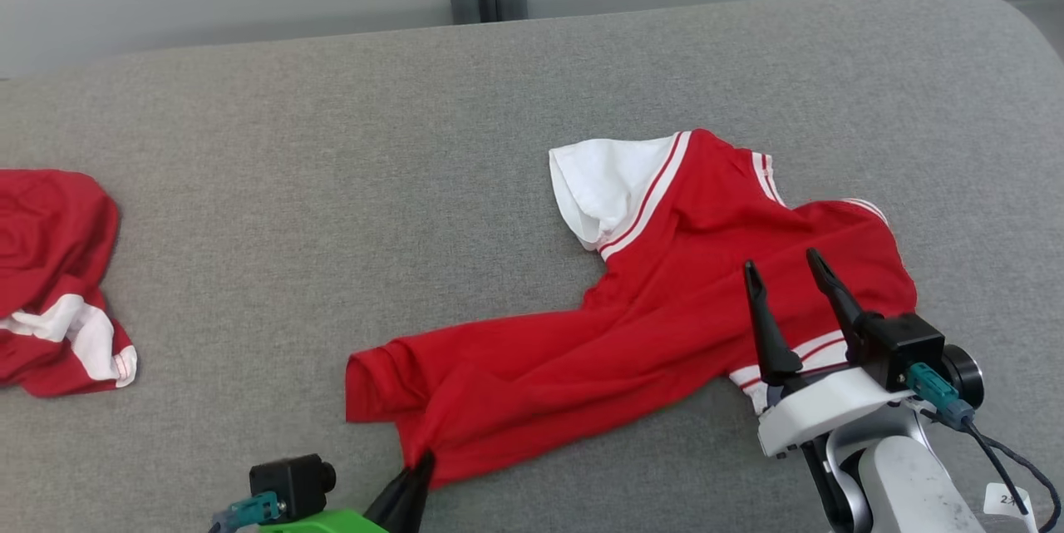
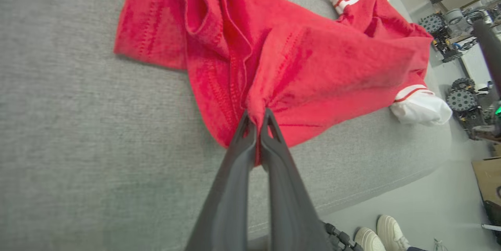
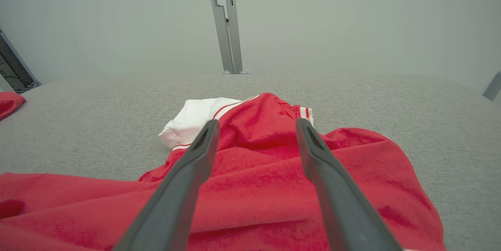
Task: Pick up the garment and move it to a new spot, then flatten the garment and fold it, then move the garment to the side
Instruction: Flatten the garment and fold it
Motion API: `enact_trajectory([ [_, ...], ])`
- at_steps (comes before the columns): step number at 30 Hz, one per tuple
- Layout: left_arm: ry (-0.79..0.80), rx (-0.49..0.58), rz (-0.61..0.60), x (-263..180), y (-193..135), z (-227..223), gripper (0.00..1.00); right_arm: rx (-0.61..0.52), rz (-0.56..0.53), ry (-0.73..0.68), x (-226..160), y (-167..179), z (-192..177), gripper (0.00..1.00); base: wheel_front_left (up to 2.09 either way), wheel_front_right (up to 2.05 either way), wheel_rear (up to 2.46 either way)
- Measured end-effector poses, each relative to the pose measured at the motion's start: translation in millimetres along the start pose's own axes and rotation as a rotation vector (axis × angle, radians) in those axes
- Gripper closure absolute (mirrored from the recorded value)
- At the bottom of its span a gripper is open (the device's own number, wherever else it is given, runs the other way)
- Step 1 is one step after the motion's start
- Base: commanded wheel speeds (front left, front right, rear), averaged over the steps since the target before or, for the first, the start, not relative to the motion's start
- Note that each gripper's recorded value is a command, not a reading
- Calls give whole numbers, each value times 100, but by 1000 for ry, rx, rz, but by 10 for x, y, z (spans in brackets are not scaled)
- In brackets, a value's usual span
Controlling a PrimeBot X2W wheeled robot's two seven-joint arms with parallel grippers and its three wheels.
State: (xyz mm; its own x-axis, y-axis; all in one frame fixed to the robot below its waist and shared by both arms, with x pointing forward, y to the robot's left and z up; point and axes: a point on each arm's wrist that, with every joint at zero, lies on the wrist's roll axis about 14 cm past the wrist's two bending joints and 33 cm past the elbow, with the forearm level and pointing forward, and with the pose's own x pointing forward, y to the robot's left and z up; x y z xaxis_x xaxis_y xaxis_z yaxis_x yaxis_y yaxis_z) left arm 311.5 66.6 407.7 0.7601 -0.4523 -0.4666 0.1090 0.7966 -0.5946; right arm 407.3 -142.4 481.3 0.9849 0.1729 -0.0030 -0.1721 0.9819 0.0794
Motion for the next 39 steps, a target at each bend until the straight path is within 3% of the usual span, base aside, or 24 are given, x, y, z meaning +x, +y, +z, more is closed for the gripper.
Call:
enact_trajectory([
  [5,-51,12,45,0,96,95,0,1,13,-7,12,45,26,0,0,0,0],
  [12,-212,48,87,-51,201,661,0,2,1,-13,-16,10,51,0,0,0,0],
  [21,-53,98,152,209,392,612,0,10,-11,-9,-47,-23,40,0,0,0,0],
  [32,81,72,136,505,330,384,0,17,-59,5,-98,-183,-24,0,0,0,0],
  [34,86,77,114,544,288,376,100,17,-64,5,-100,-200,-28,0,0,0,0],
  [39,40,115,71,644,214,486,100,18,-70,3,-90,-224,-31,0,0,0,0],
])
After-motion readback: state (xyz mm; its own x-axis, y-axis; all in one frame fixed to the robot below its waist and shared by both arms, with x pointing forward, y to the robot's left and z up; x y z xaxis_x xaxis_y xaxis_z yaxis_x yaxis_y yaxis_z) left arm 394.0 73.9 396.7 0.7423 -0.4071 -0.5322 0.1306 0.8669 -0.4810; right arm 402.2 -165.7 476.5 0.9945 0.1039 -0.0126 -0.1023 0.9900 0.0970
